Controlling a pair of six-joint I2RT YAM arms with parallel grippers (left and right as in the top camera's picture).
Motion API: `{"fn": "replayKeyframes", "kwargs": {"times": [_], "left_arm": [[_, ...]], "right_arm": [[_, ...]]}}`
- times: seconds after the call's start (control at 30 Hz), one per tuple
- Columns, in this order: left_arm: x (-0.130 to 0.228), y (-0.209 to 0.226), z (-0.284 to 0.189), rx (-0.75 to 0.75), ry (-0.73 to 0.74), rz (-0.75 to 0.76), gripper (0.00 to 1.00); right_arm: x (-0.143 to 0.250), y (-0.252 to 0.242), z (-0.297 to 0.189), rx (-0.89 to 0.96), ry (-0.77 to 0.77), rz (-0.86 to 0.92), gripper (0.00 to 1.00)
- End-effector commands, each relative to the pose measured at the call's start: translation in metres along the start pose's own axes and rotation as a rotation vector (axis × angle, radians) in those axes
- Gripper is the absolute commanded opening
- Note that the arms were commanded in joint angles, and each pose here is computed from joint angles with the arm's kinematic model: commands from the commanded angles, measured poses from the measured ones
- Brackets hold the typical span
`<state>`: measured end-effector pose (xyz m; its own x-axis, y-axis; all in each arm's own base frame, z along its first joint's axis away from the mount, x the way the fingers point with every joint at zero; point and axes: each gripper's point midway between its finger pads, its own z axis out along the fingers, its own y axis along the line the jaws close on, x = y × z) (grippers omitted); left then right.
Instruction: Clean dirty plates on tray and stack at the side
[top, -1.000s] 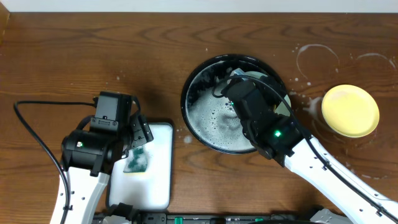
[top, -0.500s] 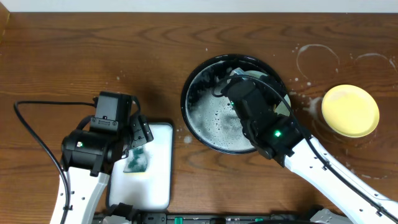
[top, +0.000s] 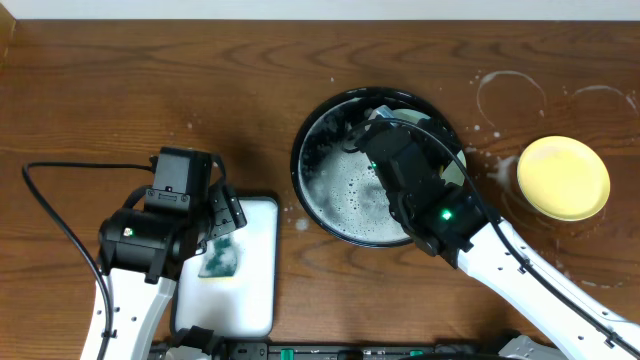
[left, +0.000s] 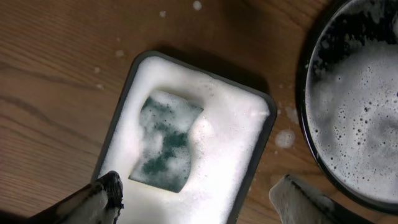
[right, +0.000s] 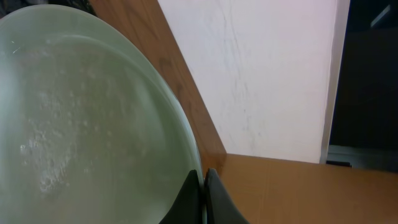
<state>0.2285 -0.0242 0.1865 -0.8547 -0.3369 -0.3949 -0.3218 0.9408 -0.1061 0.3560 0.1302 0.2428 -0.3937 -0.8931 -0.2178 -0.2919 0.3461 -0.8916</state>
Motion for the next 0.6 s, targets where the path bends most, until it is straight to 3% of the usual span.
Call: {"fn": "replayKeyframes", "kwargs": {"times": [0.0,0.57], "left_arm": [[-0.0049,-0.0005,-0.0042,0.005,-0.017,-0.005,0.82],[-0.0049,-0.0005,-0.0041,0.005,-0.017,-0.005,0.82]], "right_arm": [[-0.0026,-0.0050,-0.0034,0.022,0.001,0.004,0.01],[0.0026,-0.0125,-0.0038,0.062,0.035,-0.046,0.01]]}}
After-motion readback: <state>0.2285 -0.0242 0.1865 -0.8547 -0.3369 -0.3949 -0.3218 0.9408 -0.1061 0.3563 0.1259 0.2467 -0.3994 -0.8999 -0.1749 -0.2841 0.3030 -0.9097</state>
